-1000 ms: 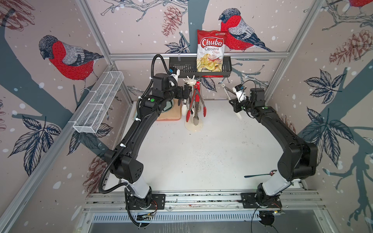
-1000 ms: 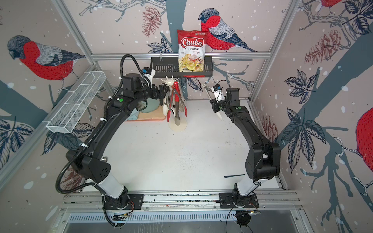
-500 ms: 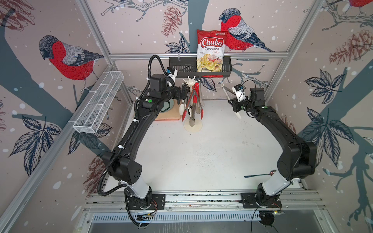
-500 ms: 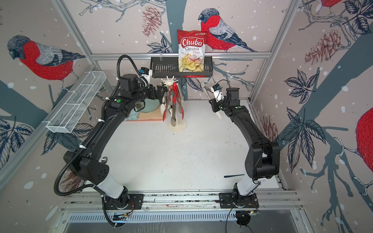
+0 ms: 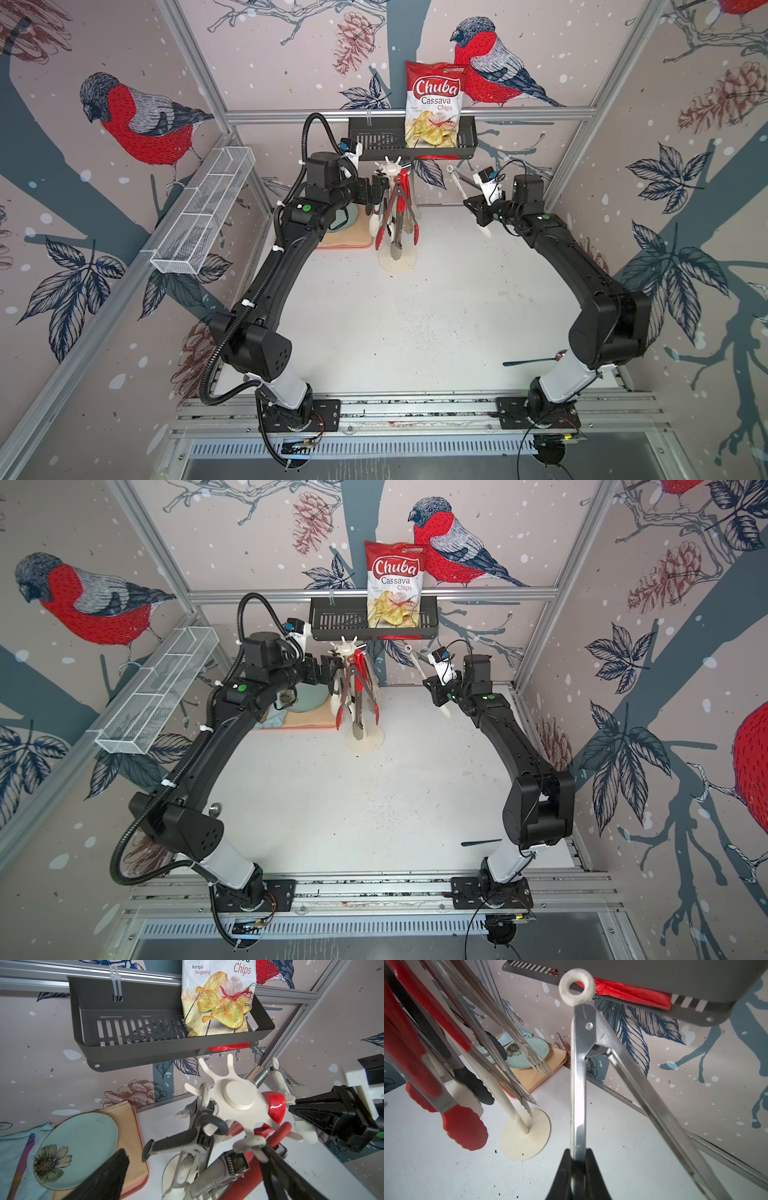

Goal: Hang food tongs on kitchen utensil racks
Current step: Adjust the rack at the center of the board.

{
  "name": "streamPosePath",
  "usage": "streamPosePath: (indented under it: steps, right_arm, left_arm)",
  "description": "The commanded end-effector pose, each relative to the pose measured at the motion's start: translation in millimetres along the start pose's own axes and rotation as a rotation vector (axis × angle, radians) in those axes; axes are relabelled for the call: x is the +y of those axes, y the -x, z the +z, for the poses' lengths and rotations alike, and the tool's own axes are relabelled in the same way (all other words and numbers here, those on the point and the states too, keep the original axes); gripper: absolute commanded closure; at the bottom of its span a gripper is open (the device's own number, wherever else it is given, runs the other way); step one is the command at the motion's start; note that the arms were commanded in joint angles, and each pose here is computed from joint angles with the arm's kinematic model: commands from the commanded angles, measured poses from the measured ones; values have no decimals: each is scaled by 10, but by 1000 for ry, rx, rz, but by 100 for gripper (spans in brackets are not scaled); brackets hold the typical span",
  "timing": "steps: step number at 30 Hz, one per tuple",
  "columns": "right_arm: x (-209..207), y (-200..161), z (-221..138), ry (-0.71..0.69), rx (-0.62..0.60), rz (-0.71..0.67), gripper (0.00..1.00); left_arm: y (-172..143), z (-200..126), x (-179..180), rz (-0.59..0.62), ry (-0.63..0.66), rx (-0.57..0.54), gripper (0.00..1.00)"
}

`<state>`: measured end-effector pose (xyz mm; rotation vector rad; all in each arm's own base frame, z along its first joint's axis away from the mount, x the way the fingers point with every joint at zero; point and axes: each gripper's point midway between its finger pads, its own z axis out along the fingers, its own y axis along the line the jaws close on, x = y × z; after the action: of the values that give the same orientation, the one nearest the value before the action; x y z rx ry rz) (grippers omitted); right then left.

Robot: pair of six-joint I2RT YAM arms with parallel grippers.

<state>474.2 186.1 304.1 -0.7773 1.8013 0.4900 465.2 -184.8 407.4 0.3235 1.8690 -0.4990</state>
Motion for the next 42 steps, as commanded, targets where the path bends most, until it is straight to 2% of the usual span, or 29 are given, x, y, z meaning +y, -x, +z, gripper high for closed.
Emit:
streamPosePath:
  steps: [1, 10, 15, 19, 29, 42]
  right_arm:
    - [59, 193, 5, 44, -73, -50, 100]
    - [158, 349, 72, 132, -124, -69, 100]
    - [293, 454, 95, 208, -177, -129, 100]
    - [431, 497, 84, 296, -236, -216, 100]
    - [537, 562, 250, 525, -302, -268, 100]
    - [608, 553, 372, 754, -399, -341, 100]
  left_arm:
    - [84, -50, 87, 15, 38, -29, 4]
    - [73, -80, 106, 16, 39, -29, 4]
    - [75, -94, 104, 12, 34, -32, 4]
    - [89, -134, -6, 9, -24, -47, 4]
    - [129, -375, -219, -1, -118, -103, 4]
    - [73, -823, -373, -28, -158, -136, 4]
